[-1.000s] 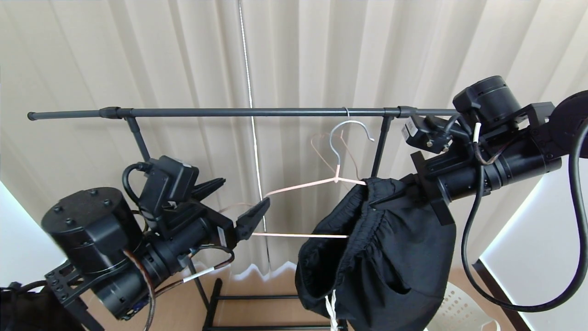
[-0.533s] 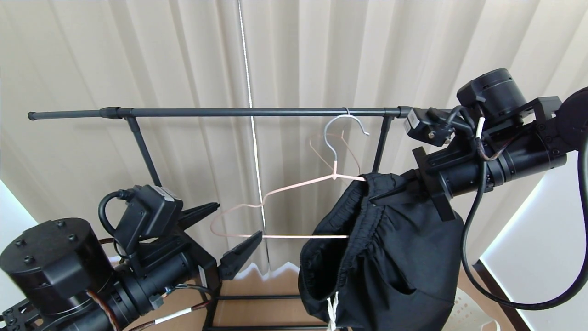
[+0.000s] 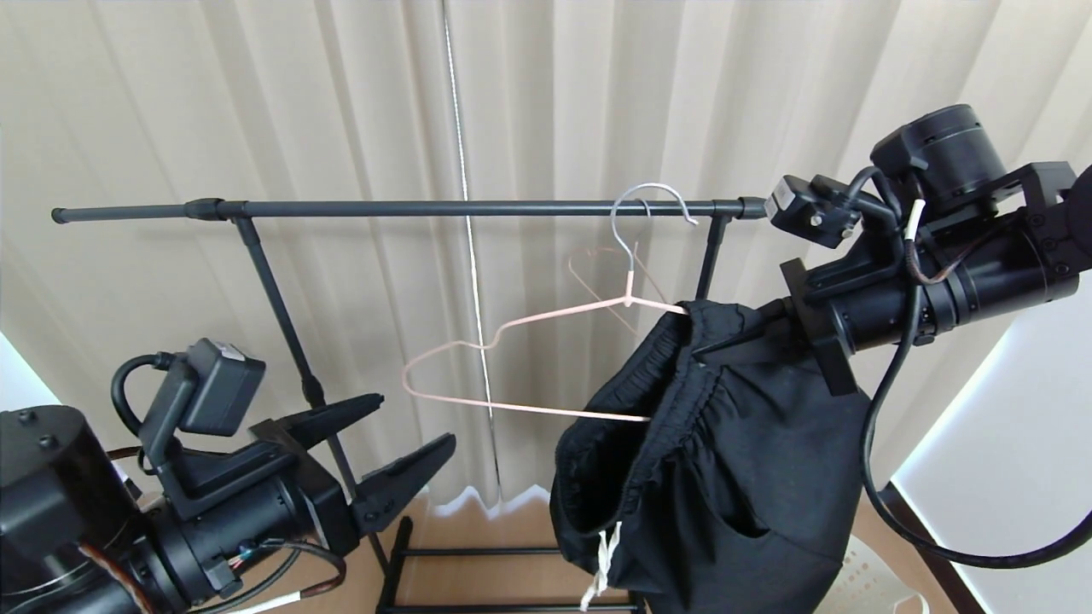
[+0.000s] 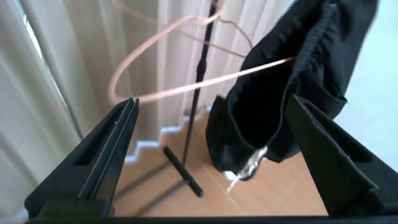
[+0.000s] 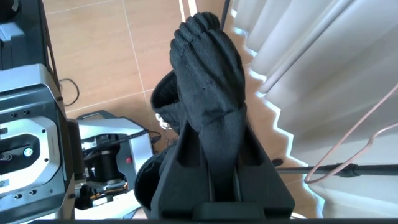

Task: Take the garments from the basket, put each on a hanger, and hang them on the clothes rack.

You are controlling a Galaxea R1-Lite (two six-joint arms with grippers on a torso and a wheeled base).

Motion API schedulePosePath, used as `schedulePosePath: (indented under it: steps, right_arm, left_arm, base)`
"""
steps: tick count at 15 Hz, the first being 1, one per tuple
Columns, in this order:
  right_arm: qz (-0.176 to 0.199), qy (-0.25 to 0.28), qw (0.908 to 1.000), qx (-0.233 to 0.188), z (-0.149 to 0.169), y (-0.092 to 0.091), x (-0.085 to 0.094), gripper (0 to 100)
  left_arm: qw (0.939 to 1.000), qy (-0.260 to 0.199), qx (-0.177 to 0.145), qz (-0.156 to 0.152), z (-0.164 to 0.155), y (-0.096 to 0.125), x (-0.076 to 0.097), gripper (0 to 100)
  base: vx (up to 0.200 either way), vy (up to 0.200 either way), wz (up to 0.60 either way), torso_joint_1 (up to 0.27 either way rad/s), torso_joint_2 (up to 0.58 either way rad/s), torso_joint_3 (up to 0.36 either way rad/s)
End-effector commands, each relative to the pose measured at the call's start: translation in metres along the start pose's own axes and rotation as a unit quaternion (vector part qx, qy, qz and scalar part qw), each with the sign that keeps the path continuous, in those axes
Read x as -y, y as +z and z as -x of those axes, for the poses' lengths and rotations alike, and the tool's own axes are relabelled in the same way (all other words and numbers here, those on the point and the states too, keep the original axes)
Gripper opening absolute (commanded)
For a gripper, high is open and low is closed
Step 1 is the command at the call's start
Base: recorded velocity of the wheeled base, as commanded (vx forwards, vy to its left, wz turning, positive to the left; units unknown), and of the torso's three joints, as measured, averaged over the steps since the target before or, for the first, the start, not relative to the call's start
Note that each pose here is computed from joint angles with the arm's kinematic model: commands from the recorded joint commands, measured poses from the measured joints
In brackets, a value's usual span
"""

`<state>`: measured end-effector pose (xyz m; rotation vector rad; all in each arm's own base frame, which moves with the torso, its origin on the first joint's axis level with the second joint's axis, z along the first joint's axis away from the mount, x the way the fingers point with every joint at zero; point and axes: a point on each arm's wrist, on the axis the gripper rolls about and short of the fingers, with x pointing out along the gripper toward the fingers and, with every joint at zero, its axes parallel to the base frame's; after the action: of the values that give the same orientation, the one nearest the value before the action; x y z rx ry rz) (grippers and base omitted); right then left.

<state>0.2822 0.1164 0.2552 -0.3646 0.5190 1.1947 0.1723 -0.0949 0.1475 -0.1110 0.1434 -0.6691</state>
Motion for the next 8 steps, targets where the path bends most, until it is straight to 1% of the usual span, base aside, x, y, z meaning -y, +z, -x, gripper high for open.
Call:
schedulePosePath:
  steps: [1,2,3,4,5,6,8]
  right_arm:
    - [0.005,-0.009,0.9999,0.008,0.010,0.003,-0.004,0]
    - [0.006,-0.014,0.9998,0.010,0.013,0.003,-0.004,0]
    - [0.004,-0.016,0.9998,0.011,0.014,0.004,-0.003,0]
    - [-0.003,-0.019,0.9997,0.016,0.014,0.004,-0.002,0]
    - [-0.018,-0.023,0.9993,0.023,0.014,0.005,-0.002,0]
    - [-0.037,-0.040,0.9981,0.029,0.016,0.008,-0.004,0]
    - [-0.040,-0.056,0.9971,0.033,0.014,0.011,-0.007,0]
  left_arm:
    - [0.9977,0.039,0.002,0.055,0.013,0.018,-0.013,100]
    - [0.9949,0.043,-0.032,0.086,0.013,0.017,-0.014,100]
    - [0.9925,0.042,-0.049,0.104,0.011,0.016,-0.013,100]
    - [0.9858,0.033,-0.090,0.138,0.007,0.011,-0.007,100]
    - [0.9797,0.011,-0.128,0.154,-0.003,0.005,0.003,100]
    - [0.9728,-0.008,-0.173,0.154,-0.022,-0.009,0.016,100]
    - [0.9695,-0.010,-0.199,0.143,-0.044,-0.018,0.028,100]
  base:
    - [0.000,0.000,0.00,0.000,0.00,0.000]
    - [0.000,0.000,0.00,0.000,0.00,0.000]
    - [0.000,0.000,0.00,0.000,0.00,0.000]
    - [0.000,0.000,0.00,0.000,0.00,0.000]
    - [0.000,0.000,0.00,0.000,0.00,0.000]
    - [0.000,0.000,0.00,0.000,0.00,0.000]
    - [0.000,0.000,0.00,0.000,0.00,0.000]
